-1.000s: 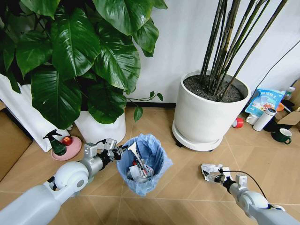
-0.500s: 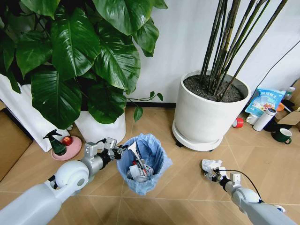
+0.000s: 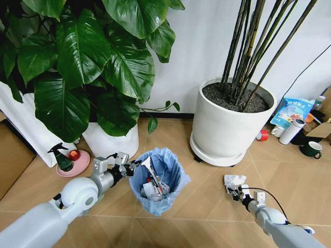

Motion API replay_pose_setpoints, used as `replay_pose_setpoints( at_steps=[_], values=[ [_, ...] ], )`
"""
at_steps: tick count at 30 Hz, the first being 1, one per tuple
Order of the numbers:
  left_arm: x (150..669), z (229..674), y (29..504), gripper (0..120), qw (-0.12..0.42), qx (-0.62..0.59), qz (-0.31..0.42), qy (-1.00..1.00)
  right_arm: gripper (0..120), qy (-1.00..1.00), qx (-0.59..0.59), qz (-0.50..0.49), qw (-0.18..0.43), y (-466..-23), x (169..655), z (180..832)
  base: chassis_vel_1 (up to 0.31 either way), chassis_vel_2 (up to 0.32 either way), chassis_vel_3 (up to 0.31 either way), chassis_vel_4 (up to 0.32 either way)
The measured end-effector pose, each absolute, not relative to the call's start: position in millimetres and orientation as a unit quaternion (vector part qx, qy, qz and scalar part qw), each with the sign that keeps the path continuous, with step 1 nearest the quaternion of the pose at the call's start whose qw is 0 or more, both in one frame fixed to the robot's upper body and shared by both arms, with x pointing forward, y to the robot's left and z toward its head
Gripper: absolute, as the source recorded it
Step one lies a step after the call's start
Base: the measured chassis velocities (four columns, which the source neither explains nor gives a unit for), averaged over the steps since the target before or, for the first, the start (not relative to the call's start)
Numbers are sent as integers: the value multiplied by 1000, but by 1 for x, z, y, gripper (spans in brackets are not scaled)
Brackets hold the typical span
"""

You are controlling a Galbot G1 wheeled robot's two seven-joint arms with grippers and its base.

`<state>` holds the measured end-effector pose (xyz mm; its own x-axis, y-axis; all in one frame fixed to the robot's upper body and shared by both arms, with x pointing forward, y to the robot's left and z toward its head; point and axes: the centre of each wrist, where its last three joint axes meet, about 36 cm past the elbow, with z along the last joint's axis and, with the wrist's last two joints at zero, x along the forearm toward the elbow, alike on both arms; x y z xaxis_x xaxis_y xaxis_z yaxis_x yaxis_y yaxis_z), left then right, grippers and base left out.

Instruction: Pick up the trash bin and place the garbage on the floor into it.

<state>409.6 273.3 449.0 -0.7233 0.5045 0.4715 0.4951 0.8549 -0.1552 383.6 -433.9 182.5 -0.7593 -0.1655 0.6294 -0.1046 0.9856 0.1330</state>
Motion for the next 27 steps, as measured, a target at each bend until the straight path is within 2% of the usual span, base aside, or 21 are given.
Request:
replay_pose_setpoints(
  at_steps=[16,27],
  values=[
    [408,453,274,0,253,-272,7,-928,0,-946,111,-25,305,-426,375,200,0,0,0,0],
    [405,446,274,0,264,-265,4,-927,0,-933,292,14,209,-438,373,274,0,0,0,0]
  ],
)
